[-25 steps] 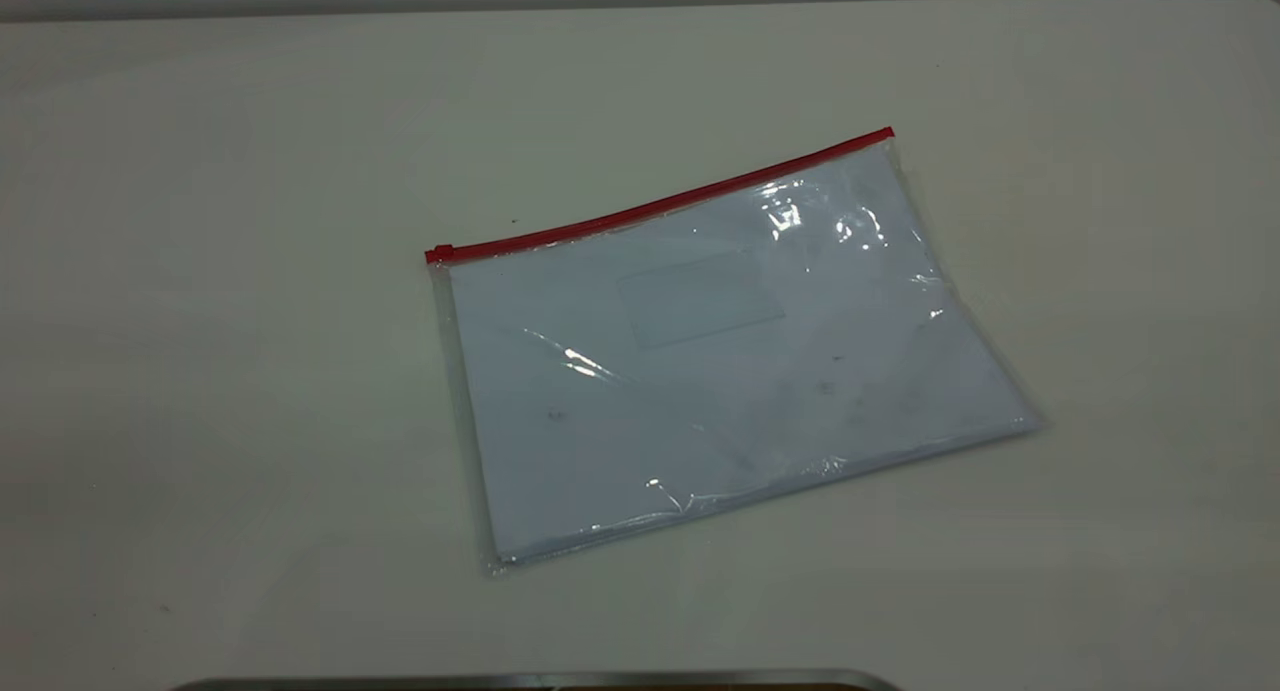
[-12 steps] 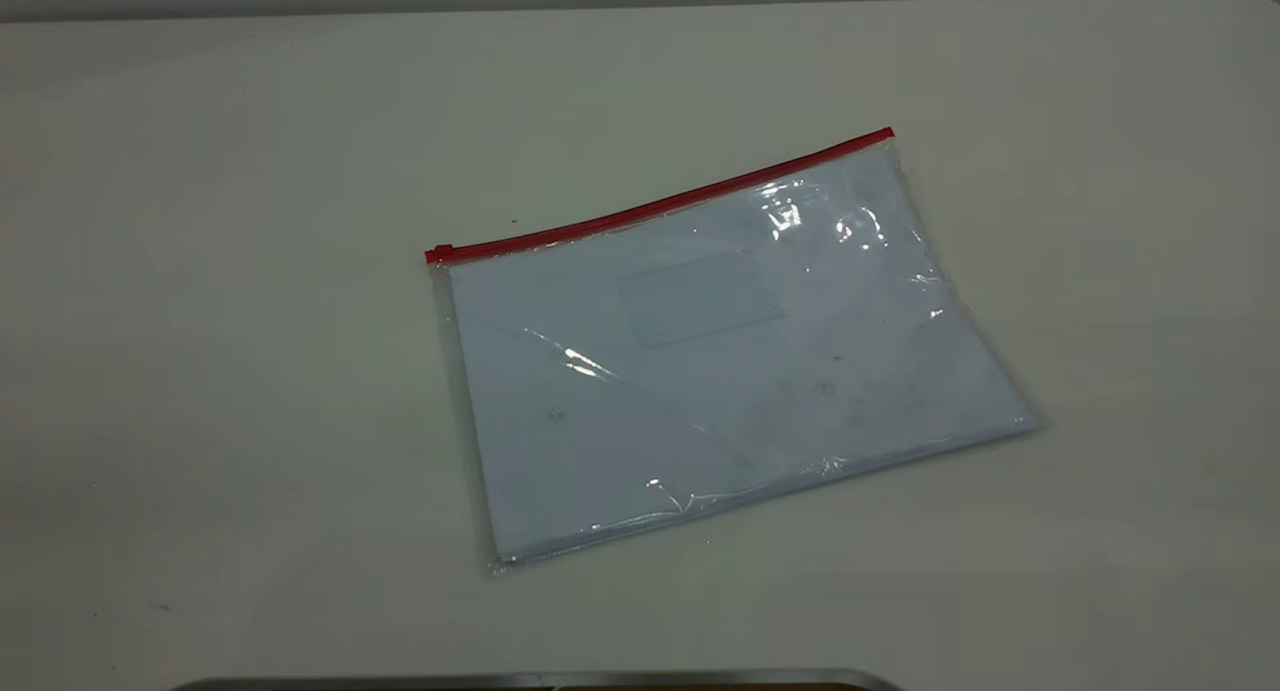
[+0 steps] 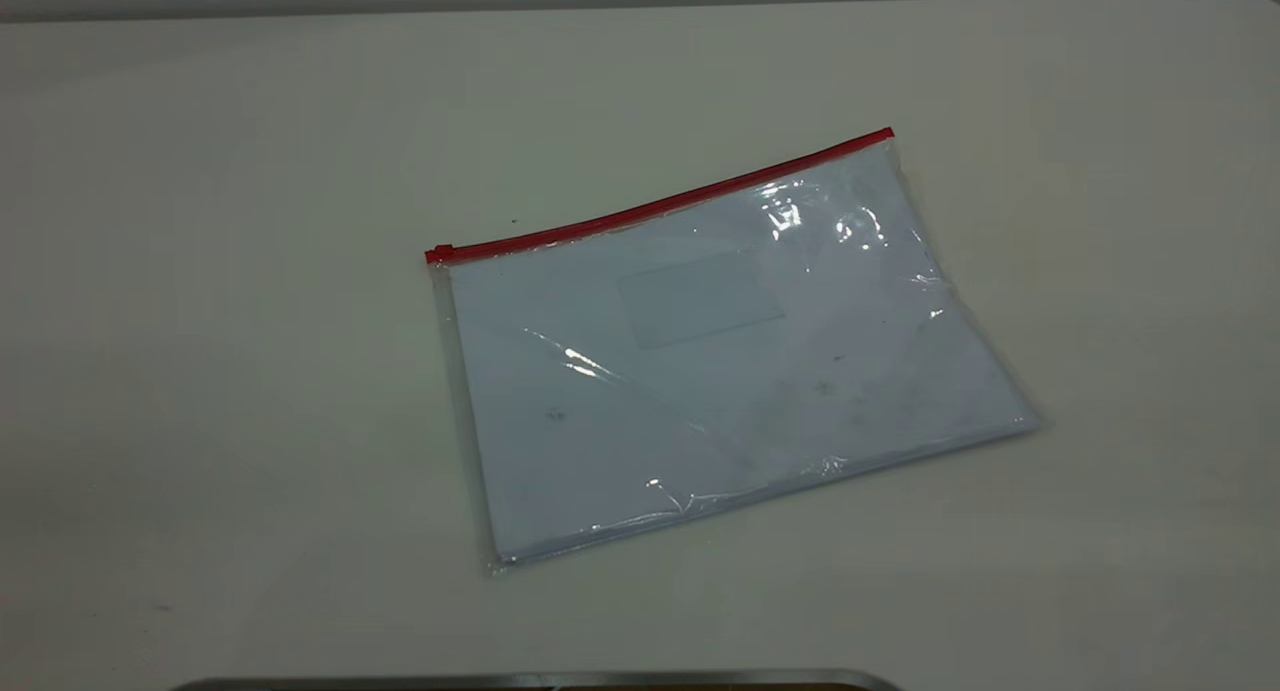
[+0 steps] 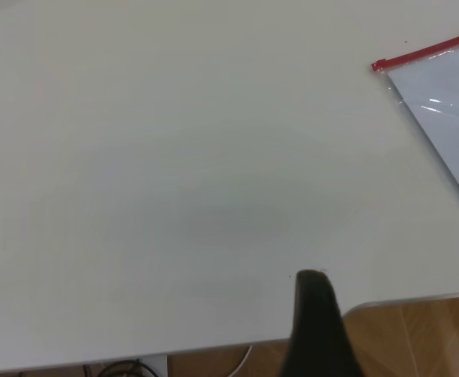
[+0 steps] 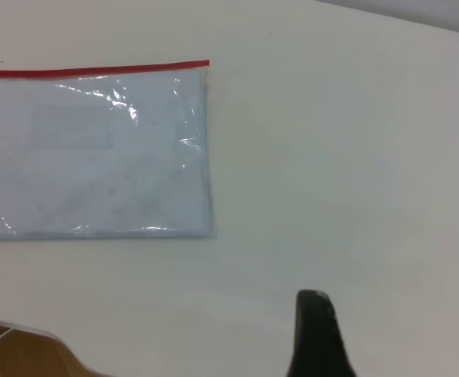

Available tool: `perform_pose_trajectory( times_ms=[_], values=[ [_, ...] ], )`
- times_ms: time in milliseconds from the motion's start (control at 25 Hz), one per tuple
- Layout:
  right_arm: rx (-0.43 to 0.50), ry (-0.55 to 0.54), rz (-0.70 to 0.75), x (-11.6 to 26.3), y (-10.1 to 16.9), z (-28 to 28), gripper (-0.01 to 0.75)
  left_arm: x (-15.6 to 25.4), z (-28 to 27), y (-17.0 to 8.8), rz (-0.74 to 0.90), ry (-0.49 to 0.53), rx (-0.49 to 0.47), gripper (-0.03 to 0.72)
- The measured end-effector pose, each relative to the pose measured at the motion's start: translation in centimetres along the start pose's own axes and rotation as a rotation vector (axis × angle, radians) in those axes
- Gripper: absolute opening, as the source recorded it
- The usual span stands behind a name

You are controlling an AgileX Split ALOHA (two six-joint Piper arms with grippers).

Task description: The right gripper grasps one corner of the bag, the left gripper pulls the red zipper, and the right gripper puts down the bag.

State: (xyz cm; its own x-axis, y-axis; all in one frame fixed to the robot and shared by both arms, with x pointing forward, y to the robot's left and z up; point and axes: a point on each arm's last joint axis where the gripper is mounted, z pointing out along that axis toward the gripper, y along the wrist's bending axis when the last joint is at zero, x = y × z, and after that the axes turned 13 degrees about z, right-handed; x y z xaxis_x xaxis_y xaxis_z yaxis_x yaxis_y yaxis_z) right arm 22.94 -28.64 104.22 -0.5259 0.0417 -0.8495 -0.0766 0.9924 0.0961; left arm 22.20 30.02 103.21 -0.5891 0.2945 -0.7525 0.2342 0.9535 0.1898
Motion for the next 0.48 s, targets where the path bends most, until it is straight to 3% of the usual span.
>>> perform_pose_trajectory(
  times_ms=[480],
  values=[
    [0.029,-0.001,0.041,-0.01,-0.57,-0.04,0.535,0.00,0.00,-0.01,0.000,0.000,0.001,0.581]
  ],
)
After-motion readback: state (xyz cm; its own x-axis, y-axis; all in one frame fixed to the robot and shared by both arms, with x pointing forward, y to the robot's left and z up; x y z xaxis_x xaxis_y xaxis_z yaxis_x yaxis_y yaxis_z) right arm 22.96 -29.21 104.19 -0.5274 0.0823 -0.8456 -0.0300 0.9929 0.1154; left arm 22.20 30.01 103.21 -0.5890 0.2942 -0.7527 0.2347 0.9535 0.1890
